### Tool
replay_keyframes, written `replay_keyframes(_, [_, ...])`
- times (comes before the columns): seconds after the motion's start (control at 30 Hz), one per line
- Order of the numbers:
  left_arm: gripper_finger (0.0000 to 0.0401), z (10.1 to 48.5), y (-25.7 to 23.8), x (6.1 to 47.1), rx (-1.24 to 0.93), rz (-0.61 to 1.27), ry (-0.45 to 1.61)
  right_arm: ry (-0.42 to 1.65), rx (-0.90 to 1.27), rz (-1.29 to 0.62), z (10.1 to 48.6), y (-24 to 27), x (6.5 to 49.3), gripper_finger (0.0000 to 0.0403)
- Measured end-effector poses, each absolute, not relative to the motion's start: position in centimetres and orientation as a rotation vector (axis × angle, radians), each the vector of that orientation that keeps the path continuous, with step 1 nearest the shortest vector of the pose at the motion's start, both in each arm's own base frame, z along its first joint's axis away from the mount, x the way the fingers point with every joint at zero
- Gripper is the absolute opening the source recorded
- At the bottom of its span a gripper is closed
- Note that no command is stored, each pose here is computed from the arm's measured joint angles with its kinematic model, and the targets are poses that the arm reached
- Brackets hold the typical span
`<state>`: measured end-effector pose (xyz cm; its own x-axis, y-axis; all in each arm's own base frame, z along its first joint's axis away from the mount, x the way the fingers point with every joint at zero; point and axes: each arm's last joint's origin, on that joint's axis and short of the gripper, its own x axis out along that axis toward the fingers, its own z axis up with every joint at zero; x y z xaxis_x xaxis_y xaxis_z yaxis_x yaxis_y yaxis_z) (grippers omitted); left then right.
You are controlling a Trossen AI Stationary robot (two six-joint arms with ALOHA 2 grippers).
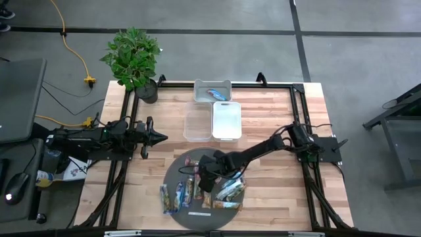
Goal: Pick and place Granola Bars by type
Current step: Put the red granola bar into the gray bin
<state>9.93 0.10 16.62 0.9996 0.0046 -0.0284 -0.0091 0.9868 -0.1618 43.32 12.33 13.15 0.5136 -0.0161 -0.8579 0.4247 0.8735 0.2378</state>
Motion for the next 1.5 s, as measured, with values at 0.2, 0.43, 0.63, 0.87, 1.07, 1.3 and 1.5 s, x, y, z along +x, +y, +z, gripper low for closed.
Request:
replay_keyframes(0.2, [0.0000, 16.6, 0.1, 9.9, -0.163, 0.007, 0.027, 1.006, 0.500, -0.236, 13.2, 11.8, 43.7, 0.0071])
replay_keyframes(0.43, [0.0000, 16.6, 0.1, 9.9, -0.163, 0.007, 0.027, 0.997, 0.548, -0.188, 13.6, 11.0, 44.1, 0.0056])
replay_keyframes(0.63, [0.0000, 16.6, 0.1, 9.9, -0.163, 0.007, 0.027, 0.967, 0.572, -0.150, 14.7, 10.1, 44.4, 0.0055])
replay_keyframes(0.87, [0.0000, 16.6, 0.1, 9.9, -0.163, 0.007, 0.029, 0.893, 0.593, -0.059, 17.3, 9.0, 44.8, 0.0055])
replay_keyframes(1.07, [0.0000, 16.6, 0.1, 9.9, -0.163, 0.007, 0.030, 0.783, 0.627, 0.104, 20.7, 8.2, 44.9, 0.0055])
replay_keyframes(1.3, [0.0000, 16.6, 0.1, 9.9, -0.163, 0.007, 0.030, 0.626, 0.657, 0.288, 24.8, 7.7, 44.8, 0.0055])
replay_keyframes(1.5, [0.0000, 16.6, 0.1, 9.9, -0.163, 0.008, 0.030, 0.466, 0.634, 0.340, 27.5, 7.1, 44.8, 0.0055])
